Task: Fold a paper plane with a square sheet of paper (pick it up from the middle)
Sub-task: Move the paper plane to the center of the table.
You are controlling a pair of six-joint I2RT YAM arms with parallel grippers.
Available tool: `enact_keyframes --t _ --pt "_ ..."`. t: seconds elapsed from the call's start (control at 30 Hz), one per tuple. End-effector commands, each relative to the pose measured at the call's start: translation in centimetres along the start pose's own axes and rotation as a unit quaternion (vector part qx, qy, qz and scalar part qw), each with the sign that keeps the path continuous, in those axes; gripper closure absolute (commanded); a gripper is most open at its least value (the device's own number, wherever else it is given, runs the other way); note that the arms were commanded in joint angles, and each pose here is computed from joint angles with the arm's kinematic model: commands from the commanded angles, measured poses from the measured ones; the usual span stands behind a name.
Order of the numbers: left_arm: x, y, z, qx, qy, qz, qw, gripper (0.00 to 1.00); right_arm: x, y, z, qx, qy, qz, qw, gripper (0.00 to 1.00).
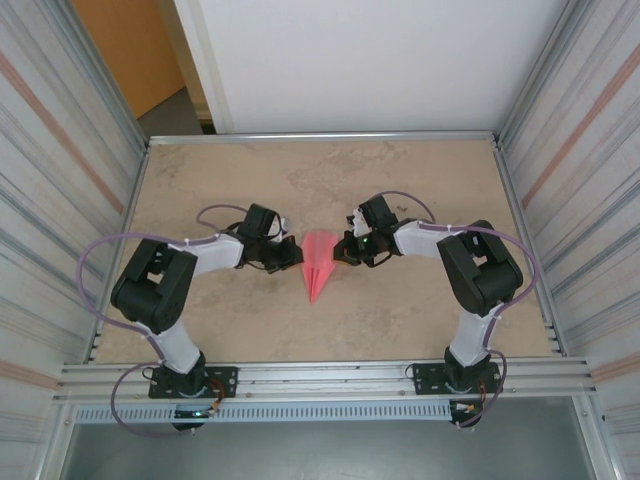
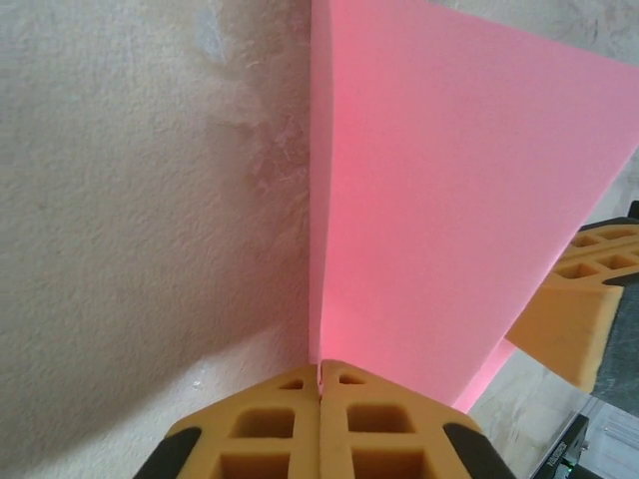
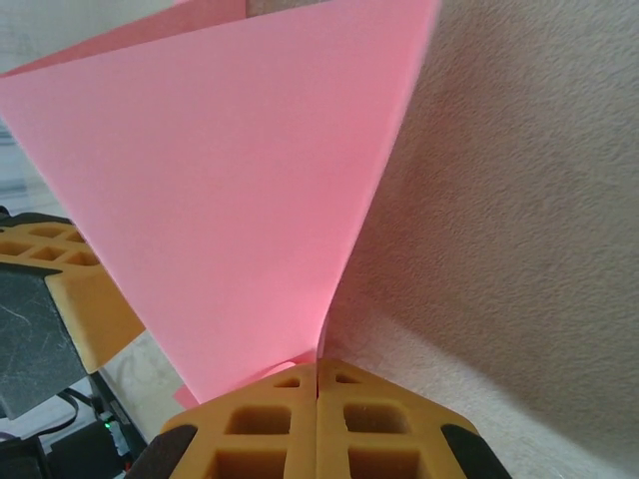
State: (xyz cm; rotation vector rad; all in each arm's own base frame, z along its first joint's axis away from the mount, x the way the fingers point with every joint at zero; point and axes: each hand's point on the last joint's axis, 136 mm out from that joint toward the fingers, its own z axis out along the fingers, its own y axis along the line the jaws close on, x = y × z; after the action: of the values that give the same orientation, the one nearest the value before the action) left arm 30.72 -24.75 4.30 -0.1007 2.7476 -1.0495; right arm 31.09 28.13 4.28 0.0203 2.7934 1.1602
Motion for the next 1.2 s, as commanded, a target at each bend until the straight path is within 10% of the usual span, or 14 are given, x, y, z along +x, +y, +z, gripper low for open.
enact_keyframes --t 0.0,0.77,1.17 --pt "-1.5 -0.2 -2.4 -0.009 -0.038 0.010 0.999 1.00 -1.5 0.8 -1.7 -0.011 -0.031 -0.024 0.999 1.00" --pt "-0.4 3.5 -1.6 -0.062 -0.009 -0.030 0.998 0.95 -2.1 -0.7 1.0 -0.025 -0.009 -0.007 1.000 1.00" --pt "-1.1 1.4 -5.6 -0.071 -0.057 -0.012 0.996 0.67 -2.0 0.3 0.9 -0.035 -0.004 -0.017 0.999 1.00"
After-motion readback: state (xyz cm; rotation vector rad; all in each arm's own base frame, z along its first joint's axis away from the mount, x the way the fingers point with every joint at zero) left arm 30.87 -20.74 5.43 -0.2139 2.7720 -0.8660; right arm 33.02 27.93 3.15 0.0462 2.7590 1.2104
